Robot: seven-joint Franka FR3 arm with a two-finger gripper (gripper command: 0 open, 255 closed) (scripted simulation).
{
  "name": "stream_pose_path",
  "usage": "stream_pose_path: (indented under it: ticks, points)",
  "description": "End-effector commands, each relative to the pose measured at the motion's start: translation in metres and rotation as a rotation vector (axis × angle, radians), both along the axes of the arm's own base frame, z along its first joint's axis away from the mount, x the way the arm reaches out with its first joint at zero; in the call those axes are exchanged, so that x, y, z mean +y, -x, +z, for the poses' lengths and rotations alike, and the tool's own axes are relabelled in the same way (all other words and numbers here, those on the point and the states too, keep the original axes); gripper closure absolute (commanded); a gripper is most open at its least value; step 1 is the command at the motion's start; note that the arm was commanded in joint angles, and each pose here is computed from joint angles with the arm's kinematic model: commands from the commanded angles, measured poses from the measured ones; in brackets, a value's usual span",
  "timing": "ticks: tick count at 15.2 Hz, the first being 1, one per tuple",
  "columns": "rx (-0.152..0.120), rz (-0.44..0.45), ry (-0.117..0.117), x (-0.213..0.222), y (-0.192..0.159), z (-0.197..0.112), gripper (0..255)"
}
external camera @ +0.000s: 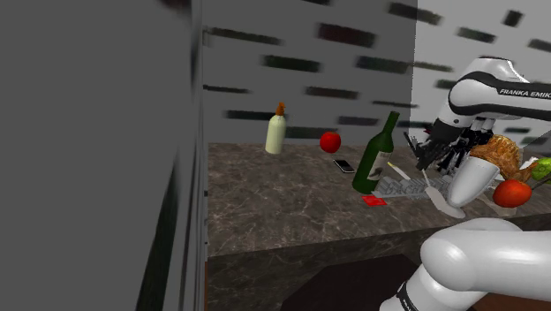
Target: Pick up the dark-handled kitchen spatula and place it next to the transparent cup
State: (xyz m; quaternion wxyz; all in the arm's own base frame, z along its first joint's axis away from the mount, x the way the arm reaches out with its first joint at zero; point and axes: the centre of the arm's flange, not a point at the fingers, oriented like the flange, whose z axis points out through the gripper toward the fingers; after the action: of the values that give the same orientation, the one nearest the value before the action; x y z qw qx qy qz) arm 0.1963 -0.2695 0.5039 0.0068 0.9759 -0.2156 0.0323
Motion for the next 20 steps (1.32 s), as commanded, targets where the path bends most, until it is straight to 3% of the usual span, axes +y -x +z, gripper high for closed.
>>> stream_pose_path:
  ticks: [1,20]
  points:
    - [0.0,0.0,0.0,0.0,0.001,-0.011,255]
    - [0.0,0.0,0.0,0.0,0.001,-0.111,255]
